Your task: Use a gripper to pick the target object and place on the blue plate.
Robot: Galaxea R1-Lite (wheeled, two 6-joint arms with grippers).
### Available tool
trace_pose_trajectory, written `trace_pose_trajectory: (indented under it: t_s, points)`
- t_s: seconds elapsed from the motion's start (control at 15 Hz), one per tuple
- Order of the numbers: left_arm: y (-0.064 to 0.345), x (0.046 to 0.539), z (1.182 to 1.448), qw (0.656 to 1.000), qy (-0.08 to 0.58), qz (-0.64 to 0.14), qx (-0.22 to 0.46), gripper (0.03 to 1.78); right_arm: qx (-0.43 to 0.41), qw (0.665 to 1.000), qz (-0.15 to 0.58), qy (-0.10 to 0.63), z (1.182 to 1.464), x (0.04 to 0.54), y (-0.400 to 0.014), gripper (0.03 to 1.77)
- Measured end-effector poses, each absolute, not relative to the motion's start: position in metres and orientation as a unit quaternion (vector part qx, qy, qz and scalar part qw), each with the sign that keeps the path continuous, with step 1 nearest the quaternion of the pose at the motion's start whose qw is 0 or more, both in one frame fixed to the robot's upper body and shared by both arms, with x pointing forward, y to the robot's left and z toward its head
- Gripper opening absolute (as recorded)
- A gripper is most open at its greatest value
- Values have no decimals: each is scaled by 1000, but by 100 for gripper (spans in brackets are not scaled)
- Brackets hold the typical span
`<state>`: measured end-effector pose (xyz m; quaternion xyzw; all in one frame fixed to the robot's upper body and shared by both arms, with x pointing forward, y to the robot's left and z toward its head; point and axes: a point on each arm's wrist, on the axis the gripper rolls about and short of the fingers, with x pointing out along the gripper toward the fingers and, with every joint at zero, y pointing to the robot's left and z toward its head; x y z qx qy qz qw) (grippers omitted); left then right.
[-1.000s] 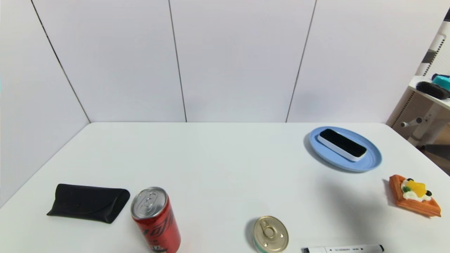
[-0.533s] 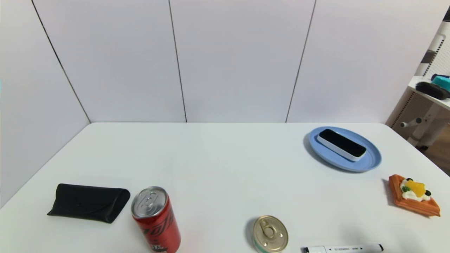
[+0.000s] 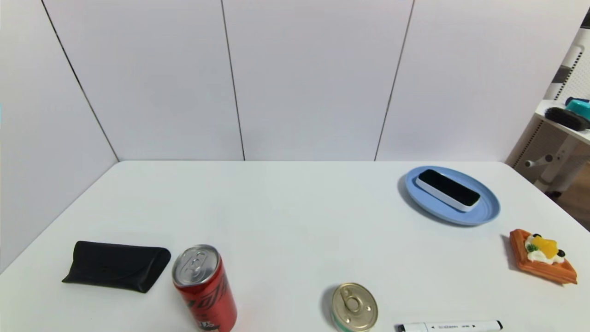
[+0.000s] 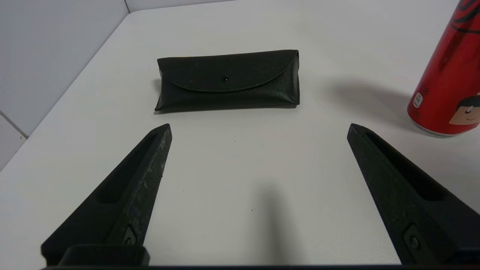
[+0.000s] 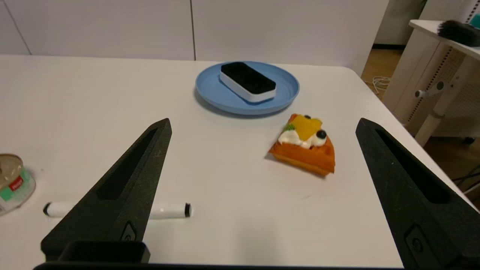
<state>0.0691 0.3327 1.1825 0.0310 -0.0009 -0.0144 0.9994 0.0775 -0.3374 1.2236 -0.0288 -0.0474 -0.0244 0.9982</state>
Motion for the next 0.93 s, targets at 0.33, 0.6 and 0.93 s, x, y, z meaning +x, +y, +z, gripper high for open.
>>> trace_pose_trajectory:
  t_s: [0.33,0.6,0.93]
  points:
    - [333,69,1182,999,-1,-14,31,169,-26,1000,4,4,1184,70,-336,169]
    - [333,69,1182,999,-1,-14,31,169,-21,1000,4,-3,1183,69,-336,169]
    - [333,69,1182,999,-1,-14,31,169,-12,1000,1,-4,1183,69,-336,169]
